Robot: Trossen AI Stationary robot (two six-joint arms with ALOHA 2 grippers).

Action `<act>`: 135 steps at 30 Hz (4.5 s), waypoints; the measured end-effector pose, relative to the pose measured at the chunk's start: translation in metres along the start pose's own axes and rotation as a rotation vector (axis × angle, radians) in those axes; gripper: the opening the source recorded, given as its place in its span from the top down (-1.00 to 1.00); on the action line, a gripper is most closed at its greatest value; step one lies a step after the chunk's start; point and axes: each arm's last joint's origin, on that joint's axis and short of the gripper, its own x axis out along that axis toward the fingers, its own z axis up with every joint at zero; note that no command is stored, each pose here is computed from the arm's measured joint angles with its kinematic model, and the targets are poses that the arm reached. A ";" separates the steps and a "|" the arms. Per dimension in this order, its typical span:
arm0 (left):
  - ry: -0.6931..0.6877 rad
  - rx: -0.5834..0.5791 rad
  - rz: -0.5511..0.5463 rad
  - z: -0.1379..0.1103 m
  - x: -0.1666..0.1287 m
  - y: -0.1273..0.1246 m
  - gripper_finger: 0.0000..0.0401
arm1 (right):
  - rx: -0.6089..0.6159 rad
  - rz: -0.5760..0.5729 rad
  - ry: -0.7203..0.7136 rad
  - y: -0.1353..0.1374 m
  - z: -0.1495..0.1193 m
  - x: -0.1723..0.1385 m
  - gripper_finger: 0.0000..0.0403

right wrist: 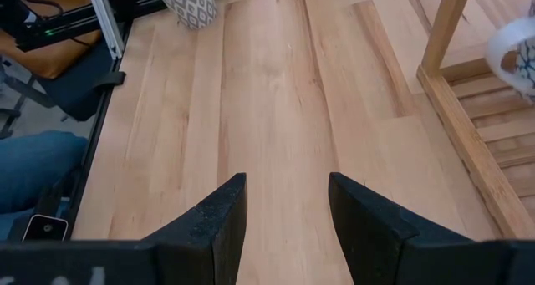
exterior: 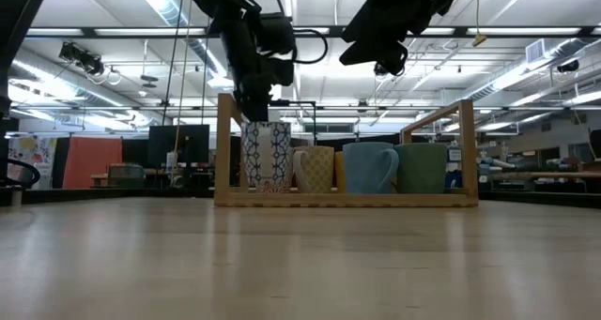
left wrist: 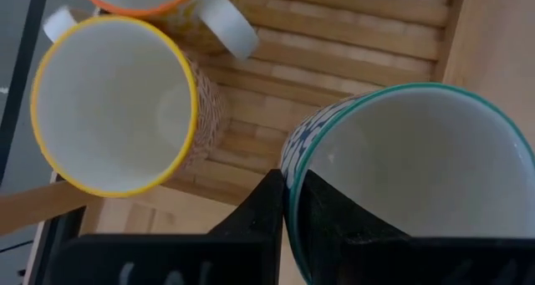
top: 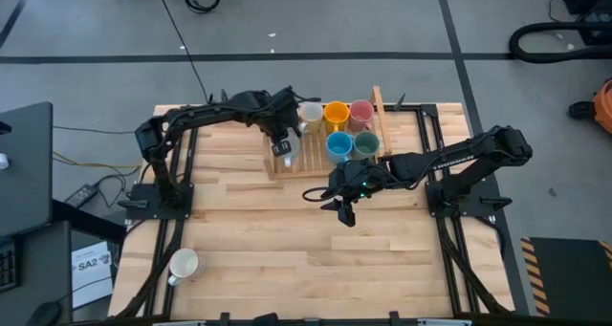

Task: Place coffee mugs
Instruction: Put the blue patterned mug on the shelf, then put the gray patterned mug on the shelf

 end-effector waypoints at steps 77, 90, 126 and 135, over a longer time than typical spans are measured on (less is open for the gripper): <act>-0.075 0.179 -0.101 -0.050 -0.144 -0.092 0.13 | 0.000 0.000 0.000 0.000 0.000 0.000 0.13; 0.095 0.340 -0.255 -0.122 -0.191 -0.204 0.13 | 0.000 0.000 0.000 0.000 0.000 0.000 0.13; 0.386 0.593 -0.159 -0.246 -0.161 -0.276 0.13 | 0.000 0.000 0.000 0.000 0.000 0.000 0.13; 0.417 0.625 -0.262 -0.262 -0.126 -0.283 0.13 | 0.000 0.000 0.000 0.000 0.000 0.000 0.13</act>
